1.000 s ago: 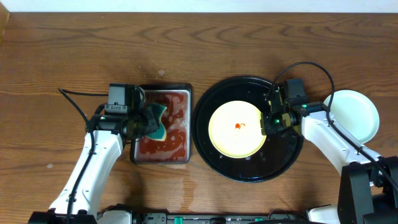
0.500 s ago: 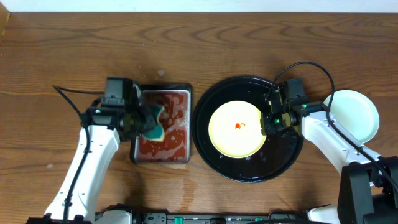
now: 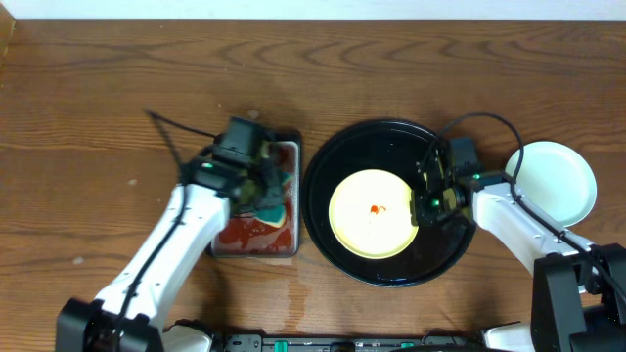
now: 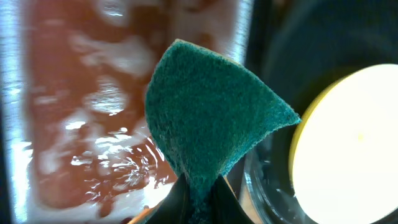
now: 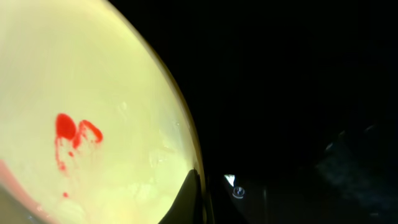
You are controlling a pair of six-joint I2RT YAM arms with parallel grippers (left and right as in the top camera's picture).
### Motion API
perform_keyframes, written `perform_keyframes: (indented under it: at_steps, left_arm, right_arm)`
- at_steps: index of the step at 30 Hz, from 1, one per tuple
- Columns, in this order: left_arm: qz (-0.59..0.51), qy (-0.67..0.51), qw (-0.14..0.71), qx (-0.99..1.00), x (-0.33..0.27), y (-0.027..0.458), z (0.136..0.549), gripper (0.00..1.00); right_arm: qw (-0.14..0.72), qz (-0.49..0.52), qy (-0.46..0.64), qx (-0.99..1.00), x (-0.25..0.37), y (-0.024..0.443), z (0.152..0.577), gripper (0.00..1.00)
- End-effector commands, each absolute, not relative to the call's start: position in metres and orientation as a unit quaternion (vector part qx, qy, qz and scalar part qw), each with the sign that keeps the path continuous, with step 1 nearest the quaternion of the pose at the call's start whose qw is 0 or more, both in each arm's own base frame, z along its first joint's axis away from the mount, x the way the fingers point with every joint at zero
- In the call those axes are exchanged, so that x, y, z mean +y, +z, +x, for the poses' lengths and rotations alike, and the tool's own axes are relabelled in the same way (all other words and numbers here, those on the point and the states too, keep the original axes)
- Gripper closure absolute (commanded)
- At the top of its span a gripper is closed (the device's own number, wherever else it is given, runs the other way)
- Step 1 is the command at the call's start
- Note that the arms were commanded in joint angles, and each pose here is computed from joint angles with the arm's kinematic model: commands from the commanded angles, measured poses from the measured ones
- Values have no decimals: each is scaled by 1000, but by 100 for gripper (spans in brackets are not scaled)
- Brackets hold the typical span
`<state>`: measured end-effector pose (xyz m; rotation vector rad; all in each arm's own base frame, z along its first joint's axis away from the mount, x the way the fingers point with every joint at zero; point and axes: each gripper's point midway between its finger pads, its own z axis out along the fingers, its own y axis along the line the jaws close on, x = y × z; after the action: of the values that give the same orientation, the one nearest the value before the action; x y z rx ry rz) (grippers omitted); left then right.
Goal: Clean dirty plates on tray and stack at the side
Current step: 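Carry the sponge with the left gripper onto the yellow plate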
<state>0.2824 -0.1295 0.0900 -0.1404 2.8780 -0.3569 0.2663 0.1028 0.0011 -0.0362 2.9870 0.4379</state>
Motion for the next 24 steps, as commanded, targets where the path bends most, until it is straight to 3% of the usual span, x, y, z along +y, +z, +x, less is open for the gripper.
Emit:
perform_keyframes:
  at_steps: [1,13,24]
  left_arm:
    - [-22,-129,127,983,-157,90,284,93]
    - [45,-236,180,954,-286,98,272,92]
    - [50,-238,151,958,-325,49,263,93]
  right_arm:
    - [33,-7,163,986,109,-12,246,99]
    - [21,1,185,982,113,-26,228,99]
    - [21,1,185,982,113,-26,228,99]
